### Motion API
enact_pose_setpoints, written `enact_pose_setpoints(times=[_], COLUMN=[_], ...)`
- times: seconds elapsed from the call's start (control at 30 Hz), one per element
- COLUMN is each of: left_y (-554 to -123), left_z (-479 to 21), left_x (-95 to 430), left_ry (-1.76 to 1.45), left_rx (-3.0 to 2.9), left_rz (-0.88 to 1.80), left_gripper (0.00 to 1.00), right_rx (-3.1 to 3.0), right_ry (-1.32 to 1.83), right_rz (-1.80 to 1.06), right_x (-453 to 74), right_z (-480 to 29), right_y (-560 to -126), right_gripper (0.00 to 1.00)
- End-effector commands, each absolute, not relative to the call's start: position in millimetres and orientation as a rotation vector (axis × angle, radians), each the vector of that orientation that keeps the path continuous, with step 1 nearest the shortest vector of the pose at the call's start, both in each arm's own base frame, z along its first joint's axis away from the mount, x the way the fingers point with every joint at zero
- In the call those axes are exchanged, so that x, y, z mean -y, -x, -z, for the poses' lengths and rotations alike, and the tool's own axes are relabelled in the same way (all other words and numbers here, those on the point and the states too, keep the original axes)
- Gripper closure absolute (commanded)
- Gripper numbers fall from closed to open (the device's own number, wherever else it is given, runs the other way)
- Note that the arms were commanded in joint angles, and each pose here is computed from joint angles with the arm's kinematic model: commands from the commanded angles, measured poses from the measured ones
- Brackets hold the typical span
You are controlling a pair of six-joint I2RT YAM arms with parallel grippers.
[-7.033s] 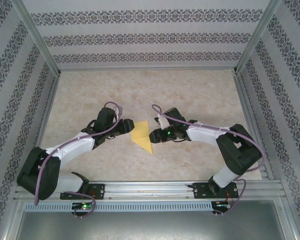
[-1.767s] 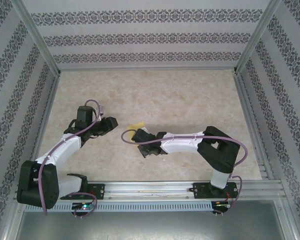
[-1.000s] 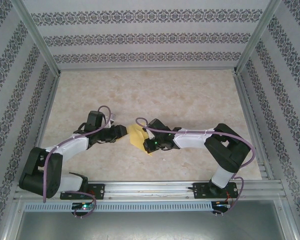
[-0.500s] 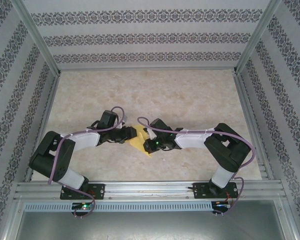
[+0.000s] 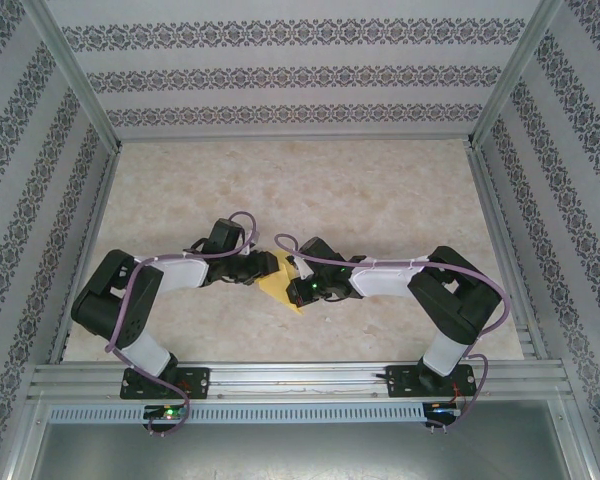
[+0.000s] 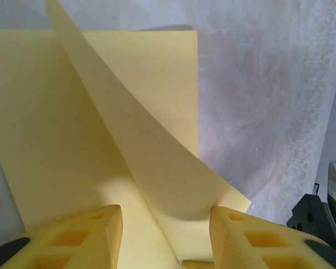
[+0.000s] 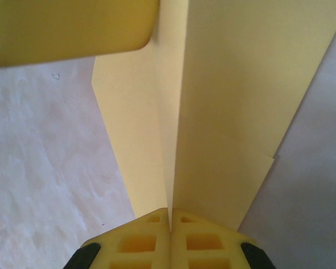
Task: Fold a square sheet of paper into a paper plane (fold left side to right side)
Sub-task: Fourth fold the wing at the center of the table.
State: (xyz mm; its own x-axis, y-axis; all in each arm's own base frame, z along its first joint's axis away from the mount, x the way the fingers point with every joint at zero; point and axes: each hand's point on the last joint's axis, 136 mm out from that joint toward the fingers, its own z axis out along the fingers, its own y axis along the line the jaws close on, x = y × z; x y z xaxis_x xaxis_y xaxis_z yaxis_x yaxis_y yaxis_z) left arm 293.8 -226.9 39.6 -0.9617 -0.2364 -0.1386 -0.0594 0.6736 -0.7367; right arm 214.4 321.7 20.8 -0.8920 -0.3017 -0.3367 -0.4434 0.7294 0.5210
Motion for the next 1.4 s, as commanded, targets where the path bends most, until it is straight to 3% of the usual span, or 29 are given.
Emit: enact_pose_setpoints(times=[0.0, 0.6, 1.0, 1.37], left_y=[-300.4, -290.9, -290.3, -292.5], left_z=[-39.6, -5.1, -5.3, -8.2], left_x=[229.8, 215.4, 214.2, 215.3], left_ry=[0.249, 0.296, 0.283, 0.282], left_rx=[-2.664, -2.803, -2.81, -2.796], left_rz=[1.127, 0.967, 0.946, 0.952], left_gripper=[0.55, 0.56, 0.57, 0.57], right_rx=[-2.723, -2.677, -2.532, -2.55], right_ry=[0.571, 0.594, 0.47, 0.401], right_rz=[-0.921, -0.981, -1.253, -1.336], right_x=[-318.6, -326.4, -320.7, -331.7], right_z=[-15.1, -31.6, -87.7, -72.5], right_y=[-213.6, -216.8, -239.4, -254.3], right_gripper=[0.96, 0.84, 0.61, 0.62])
